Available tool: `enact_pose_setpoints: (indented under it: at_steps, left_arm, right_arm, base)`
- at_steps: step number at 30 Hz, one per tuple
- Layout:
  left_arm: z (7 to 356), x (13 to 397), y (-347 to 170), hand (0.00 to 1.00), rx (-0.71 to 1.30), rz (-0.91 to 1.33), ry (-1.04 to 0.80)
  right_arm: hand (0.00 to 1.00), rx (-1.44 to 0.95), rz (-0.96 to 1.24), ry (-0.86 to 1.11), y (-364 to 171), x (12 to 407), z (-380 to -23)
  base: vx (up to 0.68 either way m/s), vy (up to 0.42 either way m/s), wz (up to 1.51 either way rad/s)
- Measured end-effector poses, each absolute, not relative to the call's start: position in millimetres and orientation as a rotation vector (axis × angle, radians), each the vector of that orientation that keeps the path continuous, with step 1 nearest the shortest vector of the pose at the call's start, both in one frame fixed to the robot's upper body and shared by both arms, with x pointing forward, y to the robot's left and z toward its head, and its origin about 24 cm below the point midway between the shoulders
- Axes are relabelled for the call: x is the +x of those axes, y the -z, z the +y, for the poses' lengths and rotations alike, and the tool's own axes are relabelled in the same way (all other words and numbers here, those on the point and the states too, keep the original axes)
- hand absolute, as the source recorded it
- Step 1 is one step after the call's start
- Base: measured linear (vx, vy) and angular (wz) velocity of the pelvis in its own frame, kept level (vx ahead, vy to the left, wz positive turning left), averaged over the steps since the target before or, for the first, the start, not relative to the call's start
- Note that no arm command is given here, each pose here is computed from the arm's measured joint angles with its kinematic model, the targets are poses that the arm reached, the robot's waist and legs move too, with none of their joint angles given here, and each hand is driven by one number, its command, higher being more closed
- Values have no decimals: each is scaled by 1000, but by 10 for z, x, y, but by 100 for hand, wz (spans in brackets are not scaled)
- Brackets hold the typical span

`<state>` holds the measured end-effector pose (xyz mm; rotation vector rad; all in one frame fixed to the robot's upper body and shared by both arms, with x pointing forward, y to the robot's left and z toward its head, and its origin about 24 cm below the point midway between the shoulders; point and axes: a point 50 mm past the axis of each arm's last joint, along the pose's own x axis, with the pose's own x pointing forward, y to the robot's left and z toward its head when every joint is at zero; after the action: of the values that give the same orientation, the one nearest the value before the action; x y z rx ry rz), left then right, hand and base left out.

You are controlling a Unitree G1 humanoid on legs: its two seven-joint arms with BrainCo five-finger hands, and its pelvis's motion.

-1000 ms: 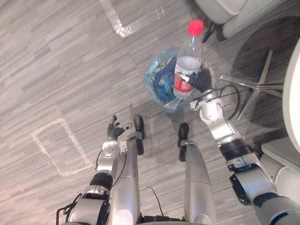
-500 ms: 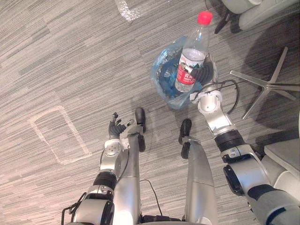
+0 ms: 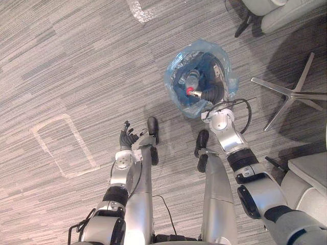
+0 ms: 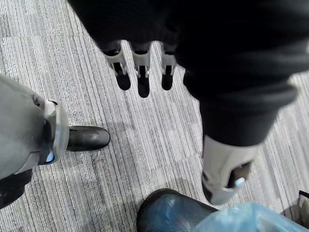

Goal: Gather rubbish on tea table into small bin, then transfer packed bag to large trash can.

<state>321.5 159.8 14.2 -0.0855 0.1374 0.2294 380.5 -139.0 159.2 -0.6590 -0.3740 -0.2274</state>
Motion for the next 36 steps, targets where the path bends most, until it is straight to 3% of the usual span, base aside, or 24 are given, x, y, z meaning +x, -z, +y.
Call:
enact_pose_setpoints:
  at_steps: [22, 23, 36]
  left_arm:
    - [1598, 3343, -266, 0, -73, 99, -226]
    - [1591, 3350, -269, 0, -75, 100, -225]
    - [1548, 3387, -322, 0, -88, 78, -229]
  right_arm:
    - [0, -1083, -158, 76, -1035, 3892, -1384]
    - [100, -1087, -145, 76, -1018, 3894, -1393]
    - [100, -1077, -68, 15, -855, 3881, -1279]
  base:
    - [4, 0, 7]
    - [-5, 8, 13]
    - [-9, 0, 10]
